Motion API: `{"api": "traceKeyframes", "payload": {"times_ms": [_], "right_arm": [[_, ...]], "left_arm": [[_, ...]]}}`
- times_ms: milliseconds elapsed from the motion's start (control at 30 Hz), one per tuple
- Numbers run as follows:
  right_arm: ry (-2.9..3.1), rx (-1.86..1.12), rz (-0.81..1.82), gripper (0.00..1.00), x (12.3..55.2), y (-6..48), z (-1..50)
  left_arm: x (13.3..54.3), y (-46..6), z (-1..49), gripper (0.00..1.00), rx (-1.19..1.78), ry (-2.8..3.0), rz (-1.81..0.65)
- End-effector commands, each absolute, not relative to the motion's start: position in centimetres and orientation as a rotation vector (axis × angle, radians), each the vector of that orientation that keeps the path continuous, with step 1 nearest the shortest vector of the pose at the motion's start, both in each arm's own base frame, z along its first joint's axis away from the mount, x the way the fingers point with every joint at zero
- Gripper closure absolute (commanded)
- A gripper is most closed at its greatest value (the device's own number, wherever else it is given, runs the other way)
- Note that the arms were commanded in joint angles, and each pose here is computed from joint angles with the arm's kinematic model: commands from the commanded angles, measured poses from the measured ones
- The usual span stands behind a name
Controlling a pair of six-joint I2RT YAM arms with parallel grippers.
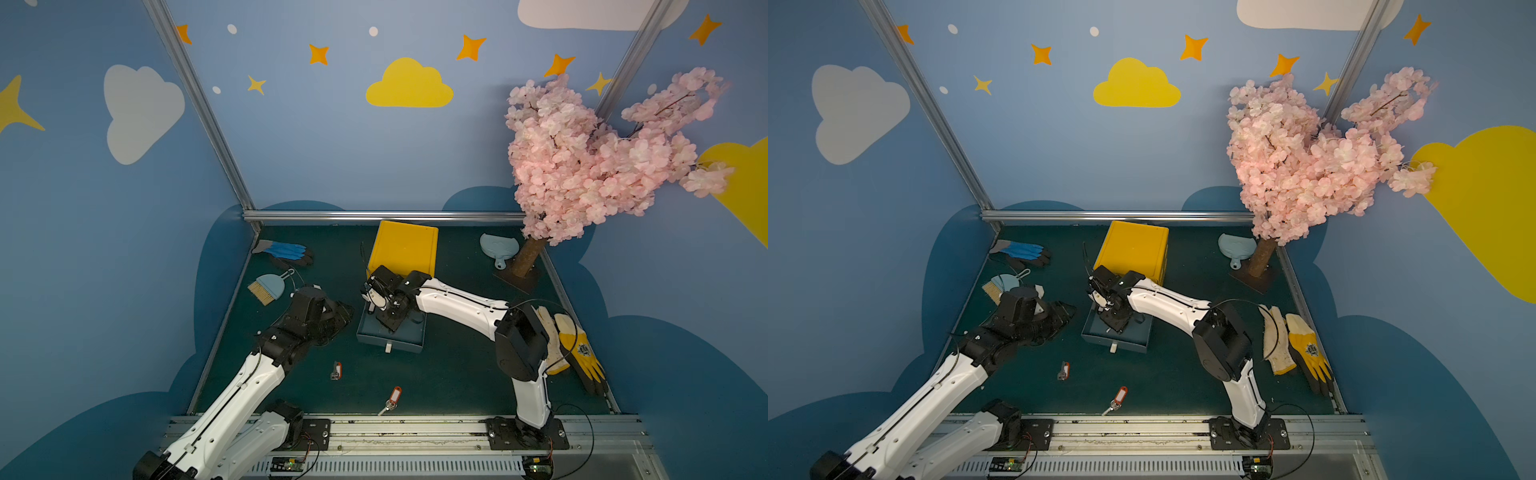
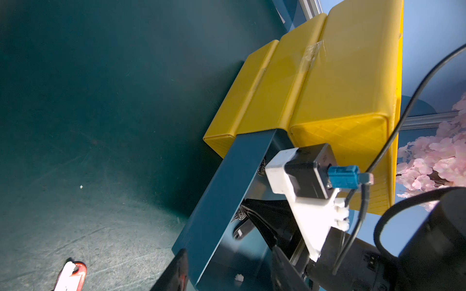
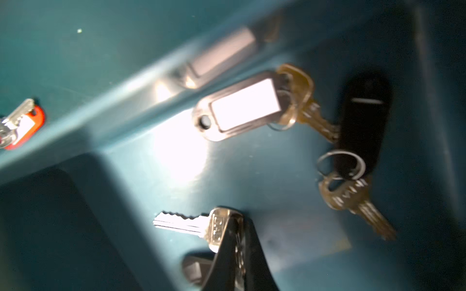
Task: Take the keys out of the drawer
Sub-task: Pick up the key from the drawer.
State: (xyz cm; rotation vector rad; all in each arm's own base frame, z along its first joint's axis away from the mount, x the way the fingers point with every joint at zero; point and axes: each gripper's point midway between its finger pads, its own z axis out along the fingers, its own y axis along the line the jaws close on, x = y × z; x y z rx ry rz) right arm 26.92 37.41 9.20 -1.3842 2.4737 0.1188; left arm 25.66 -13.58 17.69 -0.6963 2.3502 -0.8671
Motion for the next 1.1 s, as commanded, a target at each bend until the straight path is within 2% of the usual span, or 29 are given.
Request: {"api": "traceKeyframes", "payload": {"times_ms": [0, 533, 800, 1067], "right_arm": [[2.525, -1.368, 0.025, 0.98, 27.5, 35.3, 8.5], [2.457, -1.210, 0.314, 1.00, 26.2, 35.8, 16.7], [2.418, -1.089, 0.394, 1.00, 24.7, 33.8, 21.1], [2.434, -0.962, 0.427, 1.00, 22.8, 29.8, 22.5]], "left_arm": [[25.6, -13.2, 18.3, 0.46, -0.697, 2.335, -0.853], [27.3, -14.0, 20.3, 0.47, -0.569, 2.298, -0.843], [28.5, -14.8, 22.7, 0.47, -0.447, 2.246, -0.824], [28.9, -19.6, 24.8, 0.48, -0.189, 2.228, -0.814]]}}
